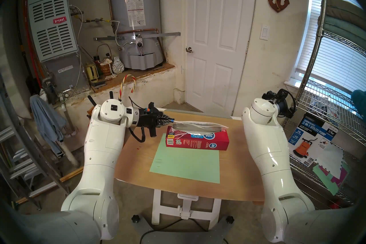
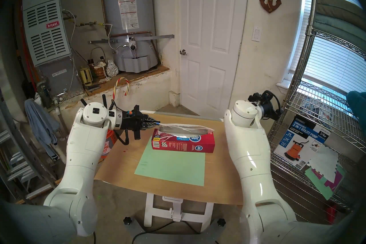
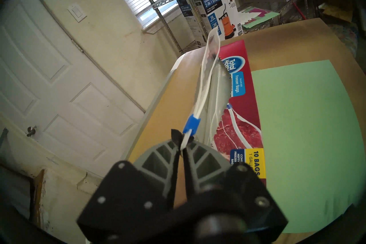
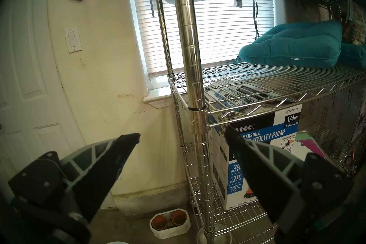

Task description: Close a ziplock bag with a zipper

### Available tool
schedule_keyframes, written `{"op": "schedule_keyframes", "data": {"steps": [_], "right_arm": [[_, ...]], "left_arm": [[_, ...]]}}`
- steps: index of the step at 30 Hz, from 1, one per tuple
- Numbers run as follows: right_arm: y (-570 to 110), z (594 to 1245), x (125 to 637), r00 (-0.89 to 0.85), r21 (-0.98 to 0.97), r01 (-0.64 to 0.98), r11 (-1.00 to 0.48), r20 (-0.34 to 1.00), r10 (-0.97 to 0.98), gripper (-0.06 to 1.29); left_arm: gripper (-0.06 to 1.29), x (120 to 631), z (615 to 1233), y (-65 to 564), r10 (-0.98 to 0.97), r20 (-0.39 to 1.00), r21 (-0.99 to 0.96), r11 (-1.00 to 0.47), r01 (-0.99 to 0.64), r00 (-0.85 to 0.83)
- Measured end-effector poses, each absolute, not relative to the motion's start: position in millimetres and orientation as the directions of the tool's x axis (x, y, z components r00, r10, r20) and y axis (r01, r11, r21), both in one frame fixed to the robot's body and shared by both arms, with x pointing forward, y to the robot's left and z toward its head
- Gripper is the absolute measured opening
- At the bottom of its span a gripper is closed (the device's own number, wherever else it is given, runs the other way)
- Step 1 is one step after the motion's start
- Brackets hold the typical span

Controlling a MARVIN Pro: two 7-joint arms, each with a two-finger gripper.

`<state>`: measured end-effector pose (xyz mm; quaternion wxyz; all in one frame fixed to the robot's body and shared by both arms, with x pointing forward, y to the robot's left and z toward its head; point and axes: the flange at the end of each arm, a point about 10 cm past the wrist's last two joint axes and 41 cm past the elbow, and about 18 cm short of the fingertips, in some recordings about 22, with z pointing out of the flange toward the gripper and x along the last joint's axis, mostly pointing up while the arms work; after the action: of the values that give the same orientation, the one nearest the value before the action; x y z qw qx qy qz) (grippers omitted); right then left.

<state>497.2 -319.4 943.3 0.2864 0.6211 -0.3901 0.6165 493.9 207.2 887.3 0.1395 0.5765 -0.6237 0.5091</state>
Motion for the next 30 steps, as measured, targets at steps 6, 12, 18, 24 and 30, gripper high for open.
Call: {"op": "schedule_keyframes", "data": {"steps": [6,12,18,24,30], "right_arm": [[-316.4,947.1,498.1,-0.073,-0.125,-0.817,-0.563,0.991,-0.113,1.24],[-288.1,961.9,506.3,-0.084,-0.104,-0.718,-0.688,0.994,-0.063,1.24],[-238.0,977.7,515.4,-0.082,-0.057,-0.557,-0.829,0.997,-0.013,1.24],[-188.4,987.9,519.6,-0.064,0.029,-0.372,-0.928,0.996,0.057,1.24],[-145.9,988.8,517.9,-0.028,0.140,-0.183,-0.973,0.989,0.147,1.24]], "left_arm": [[-0.02,494.6,885.8,206.1,-0.571,0.767,-0.467,-0.185,-0.865,-0.292],[-0.02,495.8,884.5,203.5,-0.566,0.772,-0.461,-0.185,-0.868,-0.289],[-0.02,497.6,884.0,201.6,-0.563,0.775,-0.458,-0.184,-0.870,-0.289],[-0.02,500.3,885.3,201.4,-0.561,0.773,-0.465,-0.186,-0.866,-0.295],[-0.02,502.5,886.3,201.5,-0.561,0.770,-0.473,-0.182,-0.862,-0.304]]}}
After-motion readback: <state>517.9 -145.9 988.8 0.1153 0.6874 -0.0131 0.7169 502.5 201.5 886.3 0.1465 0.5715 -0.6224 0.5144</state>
